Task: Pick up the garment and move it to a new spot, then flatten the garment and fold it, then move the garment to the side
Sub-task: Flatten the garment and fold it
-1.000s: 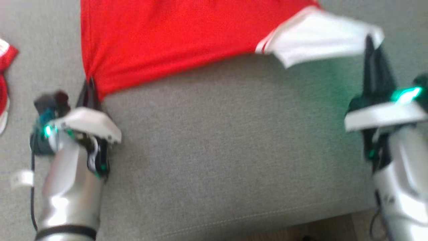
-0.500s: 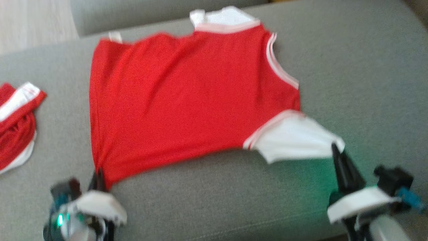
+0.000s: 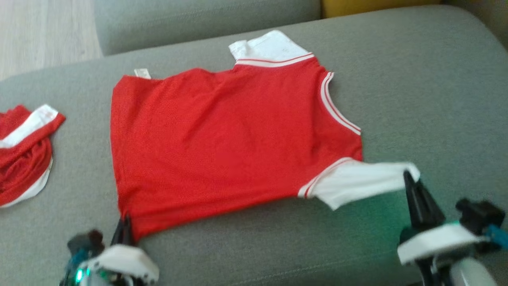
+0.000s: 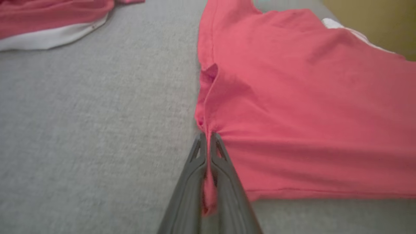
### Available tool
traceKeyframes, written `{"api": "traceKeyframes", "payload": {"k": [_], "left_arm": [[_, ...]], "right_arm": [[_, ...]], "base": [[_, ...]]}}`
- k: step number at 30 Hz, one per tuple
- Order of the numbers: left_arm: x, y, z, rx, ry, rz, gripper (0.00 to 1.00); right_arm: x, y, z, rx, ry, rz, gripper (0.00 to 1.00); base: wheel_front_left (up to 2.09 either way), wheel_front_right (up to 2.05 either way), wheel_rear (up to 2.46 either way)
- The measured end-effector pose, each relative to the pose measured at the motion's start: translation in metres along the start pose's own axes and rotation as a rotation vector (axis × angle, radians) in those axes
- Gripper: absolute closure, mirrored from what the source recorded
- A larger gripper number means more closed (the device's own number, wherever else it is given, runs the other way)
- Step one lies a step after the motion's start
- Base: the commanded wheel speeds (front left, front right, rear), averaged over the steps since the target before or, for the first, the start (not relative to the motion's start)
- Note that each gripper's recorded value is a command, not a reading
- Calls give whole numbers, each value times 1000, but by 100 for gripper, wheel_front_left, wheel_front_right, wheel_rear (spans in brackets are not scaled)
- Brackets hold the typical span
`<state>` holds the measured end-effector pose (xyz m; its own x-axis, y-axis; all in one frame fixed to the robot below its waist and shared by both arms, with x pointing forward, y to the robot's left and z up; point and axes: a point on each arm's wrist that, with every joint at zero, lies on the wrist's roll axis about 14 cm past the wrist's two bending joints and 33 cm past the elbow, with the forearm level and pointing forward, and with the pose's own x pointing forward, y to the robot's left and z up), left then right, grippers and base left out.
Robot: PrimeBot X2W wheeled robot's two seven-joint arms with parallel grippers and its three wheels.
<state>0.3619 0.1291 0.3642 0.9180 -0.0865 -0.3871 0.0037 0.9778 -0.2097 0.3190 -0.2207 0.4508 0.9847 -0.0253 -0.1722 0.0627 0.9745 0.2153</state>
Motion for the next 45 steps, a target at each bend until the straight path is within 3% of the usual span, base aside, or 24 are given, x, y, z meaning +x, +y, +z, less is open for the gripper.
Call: {"api": "traceKeyframes", "payload": {"k": [9,35,36,37,38,45], "left_arm": [[43,-30,57,-11,-137,-69,100],[104,-19,81,-51,-168,-23,100],[105,-18,81,-51,-166,-17,90],[106,-17,81,-54,-166,-9,52],[106,-15,81,-55,-166,-2,0],[97,-14,98,-44,-231,5,0]], "right_arm": [[69,16,38,-75,-69,64,100],[189,30,11,-206,20,99,100],[191,31,8,-209,28,100,64],[192,30,6,-210,33,98,13],[193,29,5,-208,35,93,0],[194,24,30,-184,-48,59,0]], "base": [[0,0,0],[0,0,0],[0,0,0],[0,0,0],[0,0,0],[0,0,0]]}}
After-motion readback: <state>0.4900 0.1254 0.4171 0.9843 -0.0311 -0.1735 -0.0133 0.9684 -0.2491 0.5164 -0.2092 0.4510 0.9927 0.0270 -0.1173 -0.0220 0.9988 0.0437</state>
